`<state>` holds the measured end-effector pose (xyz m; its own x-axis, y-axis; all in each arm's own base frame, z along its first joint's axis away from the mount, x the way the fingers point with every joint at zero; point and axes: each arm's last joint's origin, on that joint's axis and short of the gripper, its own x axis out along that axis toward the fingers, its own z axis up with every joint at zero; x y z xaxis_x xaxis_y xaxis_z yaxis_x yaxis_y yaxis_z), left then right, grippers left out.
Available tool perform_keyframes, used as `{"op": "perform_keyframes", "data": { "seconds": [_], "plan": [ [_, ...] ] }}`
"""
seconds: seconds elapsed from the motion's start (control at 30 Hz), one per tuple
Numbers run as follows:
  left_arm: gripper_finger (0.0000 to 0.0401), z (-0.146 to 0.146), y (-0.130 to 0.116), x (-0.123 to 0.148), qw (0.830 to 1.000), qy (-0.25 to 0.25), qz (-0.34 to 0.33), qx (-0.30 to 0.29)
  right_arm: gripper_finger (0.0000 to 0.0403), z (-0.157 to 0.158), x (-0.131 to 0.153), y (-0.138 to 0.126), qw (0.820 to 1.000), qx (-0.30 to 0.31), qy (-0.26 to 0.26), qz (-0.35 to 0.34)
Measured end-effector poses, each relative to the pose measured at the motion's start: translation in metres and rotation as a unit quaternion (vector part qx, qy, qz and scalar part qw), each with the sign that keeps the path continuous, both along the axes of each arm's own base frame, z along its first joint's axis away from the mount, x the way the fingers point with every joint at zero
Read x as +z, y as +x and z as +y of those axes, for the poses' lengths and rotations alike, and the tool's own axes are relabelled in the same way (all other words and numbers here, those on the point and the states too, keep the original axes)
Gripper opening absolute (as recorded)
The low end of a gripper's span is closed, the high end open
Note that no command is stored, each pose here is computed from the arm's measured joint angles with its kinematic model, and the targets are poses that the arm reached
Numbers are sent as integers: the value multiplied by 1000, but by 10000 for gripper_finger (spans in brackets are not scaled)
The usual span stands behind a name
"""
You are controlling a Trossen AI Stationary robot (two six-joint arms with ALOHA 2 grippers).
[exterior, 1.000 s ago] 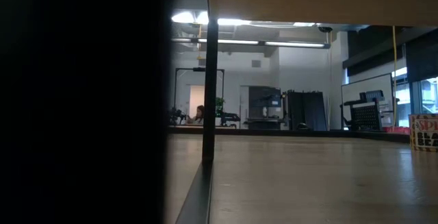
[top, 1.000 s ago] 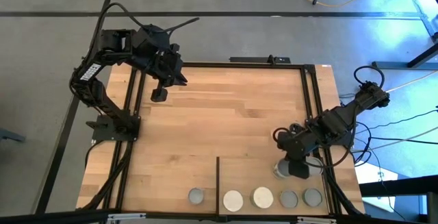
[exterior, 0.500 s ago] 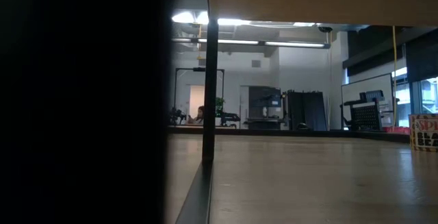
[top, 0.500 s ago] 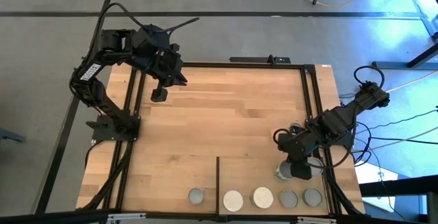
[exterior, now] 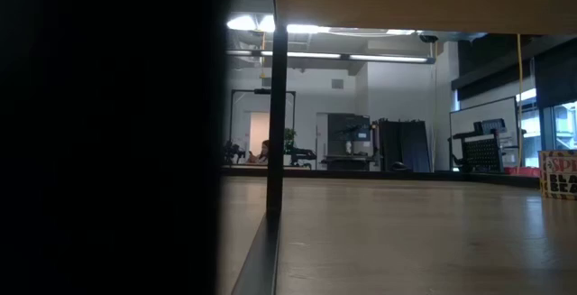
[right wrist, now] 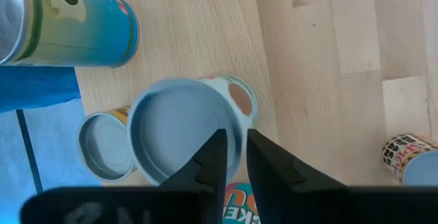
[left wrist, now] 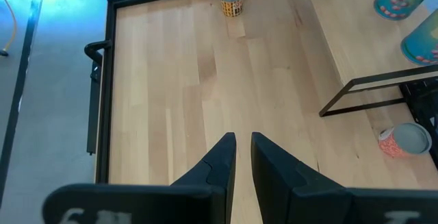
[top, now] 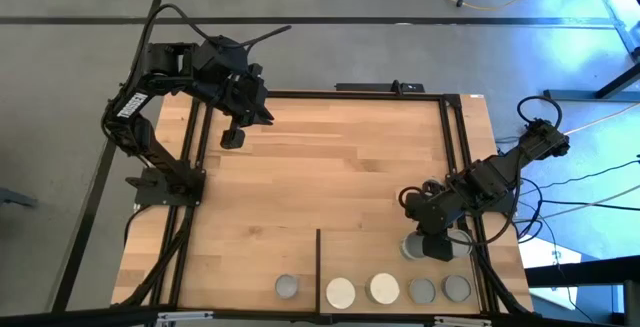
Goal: Pick and place cans onto a shelf
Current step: Put the canned mixed vegetables on the shelf, then put the canned meatballs on the shelf
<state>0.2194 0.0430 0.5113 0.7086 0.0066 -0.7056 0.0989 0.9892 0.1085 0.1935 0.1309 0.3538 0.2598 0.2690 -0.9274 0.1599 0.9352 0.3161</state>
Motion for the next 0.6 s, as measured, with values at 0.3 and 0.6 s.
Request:
{"op": "perform_keyframes", "data": {
  "seconds": [0.3, 0.6],
  "plan": [
    [39, 0, 0, 0, 1000, -1, 1, 1, 59, 0, 10, 0, 1000, 14, 12, -16],
    [39, -1, 3, -7, 999, -37, 21, 8, 59, -10, 66, -4, 987, 29, -37, -155]
  ]
}}
